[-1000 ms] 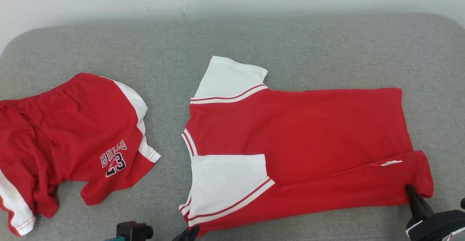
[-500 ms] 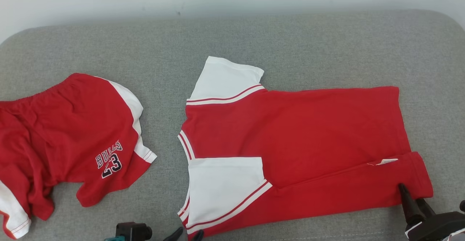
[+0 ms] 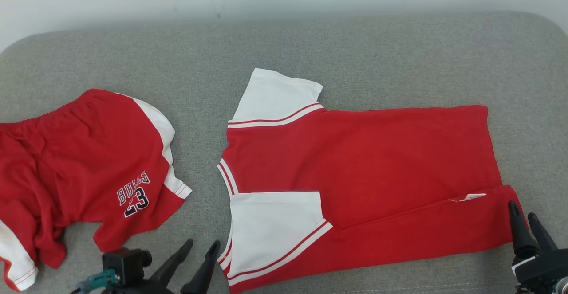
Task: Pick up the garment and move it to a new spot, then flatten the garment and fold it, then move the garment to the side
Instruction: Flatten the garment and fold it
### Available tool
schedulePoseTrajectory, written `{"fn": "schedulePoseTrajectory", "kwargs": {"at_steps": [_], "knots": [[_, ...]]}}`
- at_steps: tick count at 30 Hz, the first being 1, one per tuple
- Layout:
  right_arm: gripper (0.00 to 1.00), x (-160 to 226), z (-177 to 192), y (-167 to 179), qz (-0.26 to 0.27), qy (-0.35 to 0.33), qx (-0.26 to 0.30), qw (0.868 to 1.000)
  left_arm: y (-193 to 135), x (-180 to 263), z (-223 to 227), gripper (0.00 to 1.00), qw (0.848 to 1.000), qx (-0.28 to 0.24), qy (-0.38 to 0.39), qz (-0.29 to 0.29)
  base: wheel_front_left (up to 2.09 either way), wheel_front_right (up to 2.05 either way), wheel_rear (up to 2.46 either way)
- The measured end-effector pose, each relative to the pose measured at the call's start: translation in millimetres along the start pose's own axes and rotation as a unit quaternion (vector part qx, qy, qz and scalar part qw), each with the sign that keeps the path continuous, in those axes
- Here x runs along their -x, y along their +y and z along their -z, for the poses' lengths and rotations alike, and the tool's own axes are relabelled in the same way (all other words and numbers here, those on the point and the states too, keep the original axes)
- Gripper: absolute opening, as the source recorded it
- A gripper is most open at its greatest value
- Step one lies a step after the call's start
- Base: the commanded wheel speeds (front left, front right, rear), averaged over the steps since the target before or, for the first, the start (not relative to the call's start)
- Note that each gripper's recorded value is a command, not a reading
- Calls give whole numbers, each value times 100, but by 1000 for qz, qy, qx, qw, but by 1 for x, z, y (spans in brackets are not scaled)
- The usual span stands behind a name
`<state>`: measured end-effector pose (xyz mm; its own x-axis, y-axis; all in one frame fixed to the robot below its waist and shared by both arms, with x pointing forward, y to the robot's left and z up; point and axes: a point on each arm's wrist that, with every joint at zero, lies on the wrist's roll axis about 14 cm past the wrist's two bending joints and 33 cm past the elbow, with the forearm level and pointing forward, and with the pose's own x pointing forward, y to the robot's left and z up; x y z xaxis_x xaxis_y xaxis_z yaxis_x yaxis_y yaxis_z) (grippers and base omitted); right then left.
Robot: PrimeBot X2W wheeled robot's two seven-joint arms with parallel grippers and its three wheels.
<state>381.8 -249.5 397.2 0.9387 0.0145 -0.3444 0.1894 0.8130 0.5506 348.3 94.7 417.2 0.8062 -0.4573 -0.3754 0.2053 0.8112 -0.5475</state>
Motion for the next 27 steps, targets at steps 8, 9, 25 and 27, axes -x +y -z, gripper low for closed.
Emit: {"fn": "schedulePoseTrajectory", "kwargs": {"at_steps": [8,9,25,27], "knots": [[100,-3,-21,25,-38,-35,30,998,-18,-8,-51,100,996,-25,-87,23,0,0,0],[100,-3,-24,29,-42,-41,33,998,-21,-9,-55,100,995,-29,-93,27,0,0,0],[100,-46,-71,73,-81,-102,83,988,-58,-73,-116,100,985,-85,-118,91,0,0,0],[100,-52,-74,70,-75,-105,85,988,-57,-83,-118,100,985,-92,-108,93,0,0,0]]}}
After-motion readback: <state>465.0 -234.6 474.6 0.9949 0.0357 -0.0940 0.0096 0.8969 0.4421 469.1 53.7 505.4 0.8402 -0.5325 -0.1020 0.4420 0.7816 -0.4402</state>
